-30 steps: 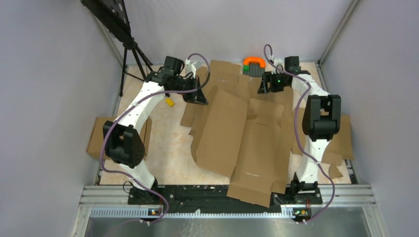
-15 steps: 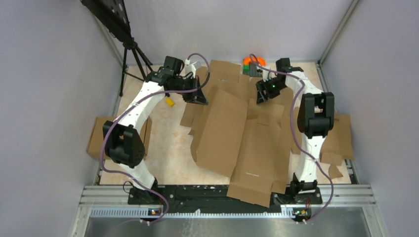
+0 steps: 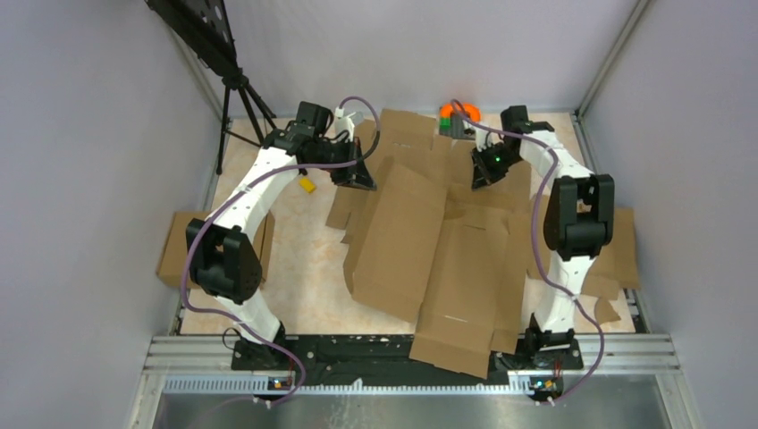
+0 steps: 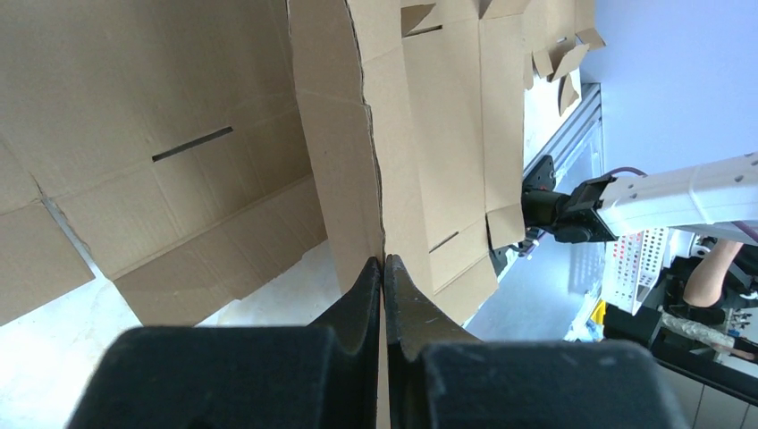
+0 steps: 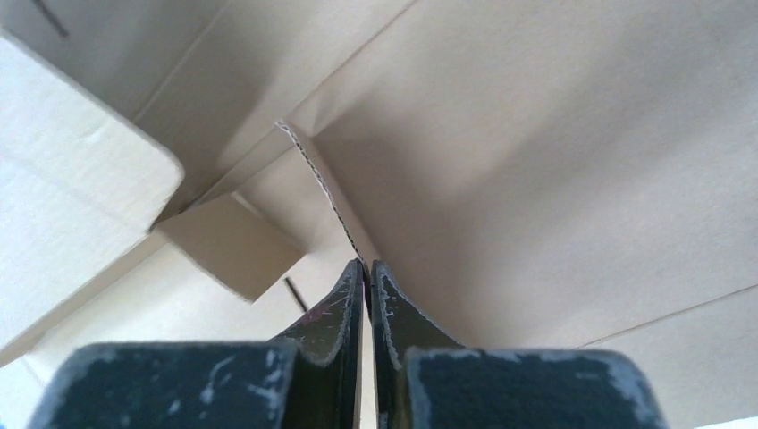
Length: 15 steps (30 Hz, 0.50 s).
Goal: Fold the paper box
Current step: Fold the paper box at the center of the board.
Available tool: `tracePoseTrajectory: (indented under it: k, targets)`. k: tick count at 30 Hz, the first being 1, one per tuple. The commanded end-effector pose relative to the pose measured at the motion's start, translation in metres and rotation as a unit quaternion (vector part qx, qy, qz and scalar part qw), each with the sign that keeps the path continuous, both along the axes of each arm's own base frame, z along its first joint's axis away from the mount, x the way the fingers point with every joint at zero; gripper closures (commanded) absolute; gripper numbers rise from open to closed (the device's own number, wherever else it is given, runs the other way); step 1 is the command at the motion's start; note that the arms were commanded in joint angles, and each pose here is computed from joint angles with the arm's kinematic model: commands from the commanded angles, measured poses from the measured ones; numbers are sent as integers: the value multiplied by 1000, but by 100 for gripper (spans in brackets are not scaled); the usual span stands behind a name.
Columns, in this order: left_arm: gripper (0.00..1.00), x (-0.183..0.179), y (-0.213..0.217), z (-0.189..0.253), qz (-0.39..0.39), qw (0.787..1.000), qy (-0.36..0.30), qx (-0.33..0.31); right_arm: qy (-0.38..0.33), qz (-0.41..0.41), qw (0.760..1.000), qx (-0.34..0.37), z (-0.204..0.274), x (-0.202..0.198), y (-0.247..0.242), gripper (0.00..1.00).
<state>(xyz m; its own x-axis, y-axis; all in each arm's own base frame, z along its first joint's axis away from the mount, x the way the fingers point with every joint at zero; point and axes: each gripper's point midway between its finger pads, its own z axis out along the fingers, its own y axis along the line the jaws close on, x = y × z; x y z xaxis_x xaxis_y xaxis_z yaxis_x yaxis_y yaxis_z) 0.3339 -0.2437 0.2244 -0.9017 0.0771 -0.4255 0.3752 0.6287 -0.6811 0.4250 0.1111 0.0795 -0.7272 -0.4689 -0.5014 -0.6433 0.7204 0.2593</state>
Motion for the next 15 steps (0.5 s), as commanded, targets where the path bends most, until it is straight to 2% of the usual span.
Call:
tracePoseTrajectory:
  k: [1, 8, 15]
  targets:
    - [100, 2, -4, 3, -13, 1000, -9, -15, -54, 10, 998, 21, 48, -10, 15, 100]
    - [100, 3, -4, 3, -11, 1000, -9, -14, -97, -5, 994, 44, 71, -26, 22, 100]
    - [100, 6, -1, 5, -4, 1000, -10, -17, -126, 11, 991, 51, 75, -51, 40, 100]
